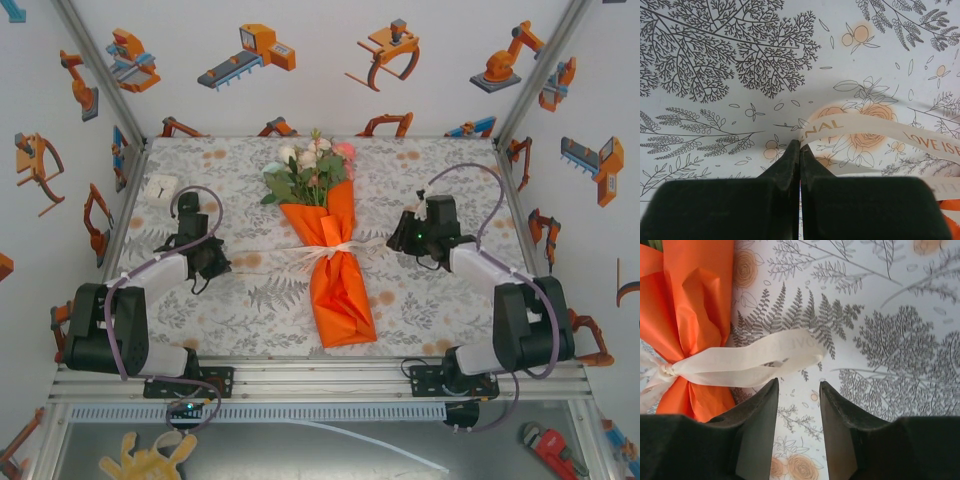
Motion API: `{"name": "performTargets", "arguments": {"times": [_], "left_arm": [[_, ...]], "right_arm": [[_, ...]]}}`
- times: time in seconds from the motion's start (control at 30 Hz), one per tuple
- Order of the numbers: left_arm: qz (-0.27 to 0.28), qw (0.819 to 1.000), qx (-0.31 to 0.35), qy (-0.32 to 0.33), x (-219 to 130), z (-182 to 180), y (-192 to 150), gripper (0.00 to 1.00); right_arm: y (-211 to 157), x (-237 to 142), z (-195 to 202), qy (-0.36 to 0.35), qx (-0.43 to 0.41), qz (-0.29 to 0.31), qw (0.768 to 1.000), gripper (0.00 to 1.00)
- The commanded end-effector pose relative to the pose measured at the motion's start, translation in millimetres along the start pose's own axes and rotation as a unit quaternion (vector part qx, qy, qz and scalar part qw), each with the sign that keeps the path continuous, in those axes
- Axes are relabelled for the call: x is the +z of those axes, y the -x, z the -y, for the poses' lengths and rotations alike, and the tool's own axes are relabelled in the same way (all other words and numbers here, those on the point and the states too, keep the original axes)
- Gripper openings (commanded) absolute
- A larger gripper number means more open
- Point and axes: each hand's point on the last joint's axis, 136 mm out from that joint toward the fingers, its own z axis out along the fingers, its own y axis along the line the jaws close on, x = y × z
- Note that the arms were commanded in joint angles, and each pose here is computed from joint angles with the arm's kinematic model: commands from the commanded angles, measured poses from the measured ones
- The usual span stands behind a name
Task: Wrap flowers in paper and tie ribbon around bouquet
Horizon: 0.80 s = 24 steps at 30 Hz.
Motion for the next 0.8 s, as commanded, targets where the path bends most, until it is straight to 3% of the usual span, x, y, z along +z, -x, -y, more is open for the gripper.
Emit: {"name": "performTargets", "arguments": {"times": [0.0, 0.2, 0.37, 0.57, 0.67, 0.77], "left_arm": [[-0.003, 1.0, 0.008, 0.006, -2.2, -1.9, 0.1, 0.05], [-0.008, 1.0, 0.005, 0.005, -0.4, -1.5, -1.0, 0.03], [-0.006, 1.0, 0.009, 0.004, -1.0, -1.5, -1.3, 0.01], [-0.006, 1.0, 0.008, 0.0, -1.4, -0.2, -1.4, 0.0], [-0.009, 1.0, 0.009, 0.001, -0.1, -1.0, -2.7, 0.0], [-0.009, 1.0, 0.009, 0.005, -0.4, -2.4, -2.9, 0.0]], "right_arm": [[-13.2, 13.1, 4.5, -0.026, -0.044, -0.039, 0.998, 0.39], [-15.7, 31.2, 8.9, -0.061, -0.07, -0.03, 0.995, 0.4], [-1.0, 37.8, 17.8, -0.087, -0.071, 0.044, 0.993, 0.51], [3.3, 57.1, 1.8, -0.041, -0.071, 0.077, 0.994, 0.52], [-1.3, 64.5, -6.4, -0.012, -0.076, 0.088, 0.993, 0.46], [-7.6, 70.4, -0.5, -0.023, -0.071, 0.082, 0.994, 0.3]]}}
